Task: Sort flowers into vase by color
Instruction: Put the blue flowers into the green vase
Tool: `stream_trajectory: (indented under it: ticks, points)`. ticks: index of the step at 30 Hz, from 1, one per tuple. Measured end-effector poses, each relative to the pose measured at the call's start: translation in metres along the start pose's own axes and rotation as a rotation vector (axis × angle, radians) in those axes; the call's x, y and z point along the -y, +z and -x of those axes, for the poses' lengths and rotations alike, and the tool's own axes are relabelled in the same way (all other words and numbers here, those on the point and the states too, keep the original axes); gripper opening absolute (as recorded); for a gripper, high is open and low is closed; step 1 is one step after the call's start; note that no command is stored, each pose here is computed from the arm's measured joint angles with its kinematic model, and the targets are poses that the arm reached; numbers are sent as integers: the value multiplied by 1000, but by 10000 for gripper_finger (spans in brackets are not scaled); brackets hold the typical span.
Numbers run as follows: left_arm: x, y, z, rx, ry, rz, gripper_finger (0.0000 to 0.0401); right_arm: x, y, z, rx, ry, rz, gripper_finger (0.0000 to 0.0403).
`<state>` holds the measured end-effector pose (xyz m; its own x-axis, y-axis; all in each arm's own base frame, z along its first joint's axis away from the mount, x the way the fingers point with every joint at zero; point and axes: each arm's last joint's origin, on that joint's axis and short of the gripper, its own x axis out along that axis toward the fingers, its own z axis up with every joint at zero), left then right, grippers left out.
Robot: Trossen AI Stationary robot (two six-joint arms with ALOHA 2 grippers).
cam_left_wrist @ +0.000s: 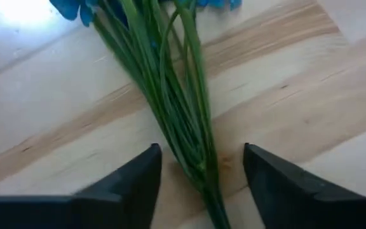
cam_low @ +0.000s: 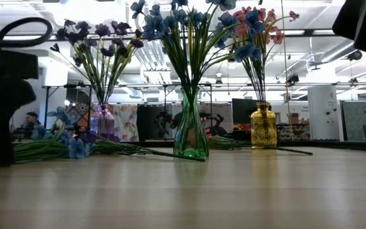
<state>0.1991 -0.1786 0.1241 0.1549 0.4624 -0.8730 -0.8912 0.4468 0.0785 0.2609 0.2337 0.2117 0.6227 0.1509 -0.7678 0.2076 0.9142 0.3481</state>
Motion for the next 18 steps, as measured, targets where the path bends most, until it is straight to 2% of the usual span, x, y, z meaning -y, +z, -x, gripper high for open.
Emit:
stream_trajectory:
  ticks: [9, 18]
  points:
    - [2, -4, -6, 10, 26, 23, 19, -1, 1, 0, 17, 8, 7, 221]
    - [-7, 5, 11, -44, 98, -6, 2, -1, 1, 0, 24, 6, 6, 221]
